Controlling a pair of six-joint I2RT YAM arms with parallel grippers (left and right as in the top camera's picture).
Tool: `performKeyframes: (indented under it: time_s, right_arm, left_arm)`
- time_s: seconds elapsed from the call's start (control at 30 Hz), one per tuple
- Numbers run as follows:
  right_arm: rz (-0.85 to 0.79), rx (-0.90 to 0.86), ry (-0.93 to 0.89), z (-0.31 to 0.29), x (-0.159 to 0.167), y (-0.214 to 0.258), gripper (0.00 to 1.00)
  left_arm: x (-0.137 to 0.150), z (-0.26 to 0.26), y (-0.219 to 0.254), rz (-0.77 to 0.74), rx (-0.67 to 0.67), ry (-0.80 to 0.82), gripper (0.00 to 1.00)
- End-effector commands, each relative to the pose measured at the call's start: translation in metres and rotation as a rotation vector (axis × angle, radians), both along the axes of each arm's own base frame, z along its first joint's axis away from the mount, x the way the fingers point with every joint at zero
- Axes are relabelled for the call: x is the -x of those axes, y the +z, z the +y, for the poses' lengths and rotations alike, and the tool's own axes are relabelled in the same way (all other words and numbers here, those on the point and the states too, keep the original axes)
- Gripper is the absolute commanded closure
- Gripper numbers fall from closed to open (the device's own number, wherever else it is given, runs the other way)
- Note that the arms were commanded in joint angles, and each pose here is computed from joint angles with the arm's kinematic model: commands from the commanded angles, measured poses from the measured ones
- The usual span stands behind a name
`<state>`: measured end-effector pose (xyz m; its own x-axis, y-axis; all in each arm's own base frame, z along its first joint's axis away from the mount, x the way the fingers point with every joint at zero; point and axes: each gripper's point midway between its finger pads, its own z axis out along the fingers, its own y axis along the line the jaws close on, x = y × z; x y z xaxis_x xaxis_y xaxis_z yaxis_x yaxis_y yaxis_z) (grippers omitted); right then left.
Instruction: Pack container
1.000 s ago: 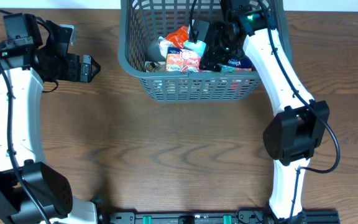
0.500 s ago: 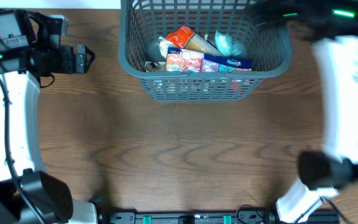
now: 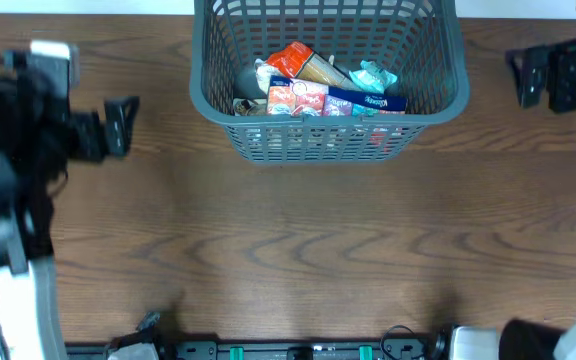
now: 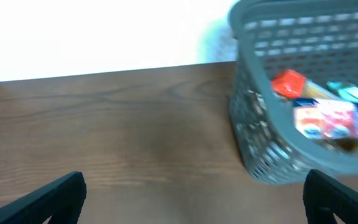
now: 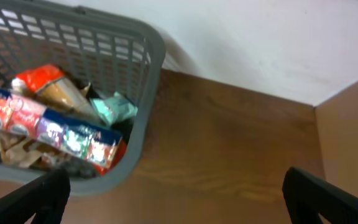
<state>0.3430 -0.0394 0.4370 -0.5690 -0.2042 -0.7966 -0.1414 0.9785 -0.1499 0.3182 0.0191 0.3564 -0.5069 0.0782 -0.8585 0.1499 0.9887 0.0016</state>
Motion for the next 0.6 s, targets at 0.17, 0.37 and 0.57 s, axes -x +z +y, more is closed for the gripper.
performKeyframes:
  time_s: [0.17,0.37,0.57]
  right_arm:
    - [-0.017,0.002,-0.063,0.002,0.056,-0.031,0.01]
    - [0.012,-0.031,-0.125,0.002,0.082,-0.093,0.01]
    - [0.015,-0.073,-0.159,0.006,0.100,-0.149,0.01]
  left_arm:
    - [0.049,-0.030,-0.019,-0.034,0.031,-0.106,0.01]
    - [0.067,-0.058,-0.027,-0.034,0.049,-0.244,0.01]
    - [0.084,-0.079,-0.048,0.060,0.063,-0.336,0.01]
